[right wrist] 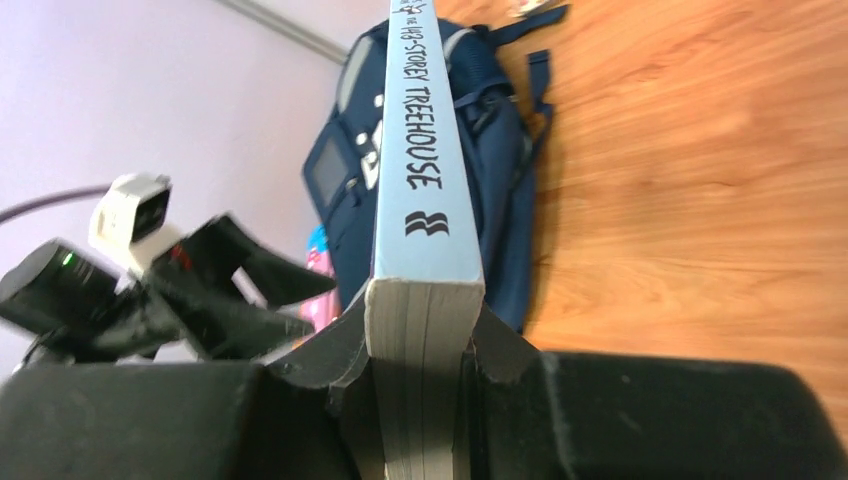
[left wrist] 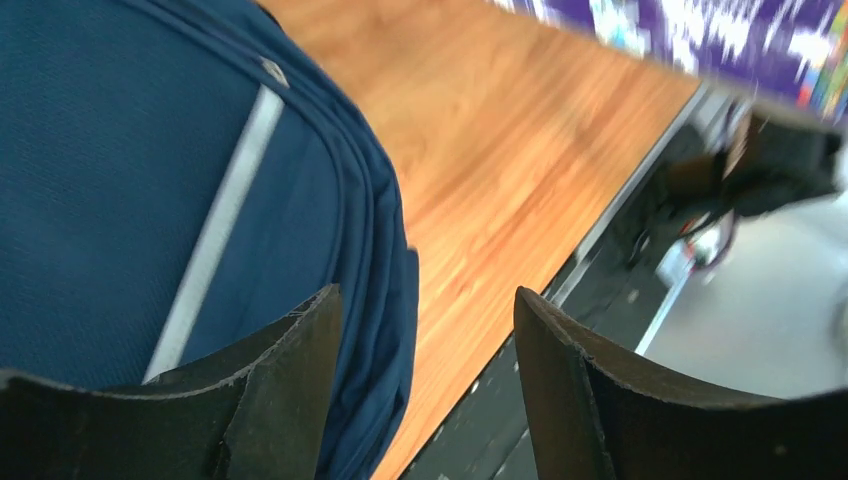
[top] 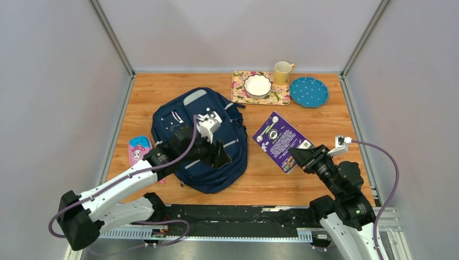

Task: Pack the student bag
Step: Place the book in the student bag.

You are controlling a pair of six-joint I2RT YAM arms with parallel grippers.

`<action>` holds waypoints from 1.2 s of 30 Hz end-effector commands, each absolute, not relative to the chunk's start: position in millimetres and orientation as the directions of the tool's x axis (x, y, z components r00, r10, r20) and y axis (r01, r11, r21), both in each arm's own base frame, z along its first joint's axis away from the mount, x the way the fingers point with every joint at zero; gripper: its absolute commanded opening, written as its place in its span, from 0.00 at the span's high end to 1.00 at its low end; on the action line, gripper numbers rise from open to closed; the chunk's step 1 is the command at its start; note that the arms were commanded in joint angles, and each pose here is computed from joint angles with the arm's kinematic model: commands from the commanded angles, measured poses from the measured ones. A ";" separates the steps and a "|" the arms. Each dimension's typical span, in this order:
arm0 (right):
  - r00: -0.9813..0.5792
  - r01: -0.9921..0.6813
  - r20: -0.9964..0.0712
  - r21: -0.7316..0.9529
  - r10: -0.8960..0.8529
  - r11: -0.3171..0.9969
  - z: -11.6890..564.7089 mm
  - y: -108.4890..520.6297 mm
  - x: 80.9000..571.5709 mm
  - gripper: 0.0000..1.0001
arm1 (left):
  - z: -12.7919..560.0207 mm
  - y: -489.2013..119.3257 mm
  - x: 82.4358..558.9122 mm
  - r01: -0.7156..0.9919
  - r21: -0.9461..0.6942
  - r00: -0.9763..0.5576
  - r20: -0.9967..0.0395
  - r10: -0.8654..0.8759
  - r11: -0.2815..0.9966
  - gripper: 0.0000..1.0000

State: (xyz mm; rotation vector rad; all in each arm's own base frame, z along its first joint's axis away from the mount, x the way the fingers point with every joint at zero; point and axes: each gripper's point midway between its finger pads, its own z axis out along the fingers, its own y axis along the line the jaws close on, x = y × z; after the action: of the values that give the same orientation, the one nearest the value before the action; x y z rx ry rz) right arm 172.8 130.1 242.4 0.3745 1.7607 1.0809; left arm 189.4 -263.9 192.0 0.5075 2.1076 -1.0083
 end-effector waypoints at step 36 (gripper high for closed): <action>-0.372 -0.161 -0.574 0.814 0.730 0.558 248.8 113.1 180.3 1.00 | 89.0 -296.5 156.2 0.760 -0.082 -0.577 -0.542 0.611 0.645 0.58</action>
State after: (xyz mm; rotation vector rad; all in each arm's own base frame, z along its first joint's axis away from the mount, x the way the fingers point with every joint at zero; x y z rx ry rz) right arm 174.8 110.8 212.2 0.4984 1.8398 0.9471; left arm 147.5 -292.2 79.2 1.0482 2.4282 -0.5100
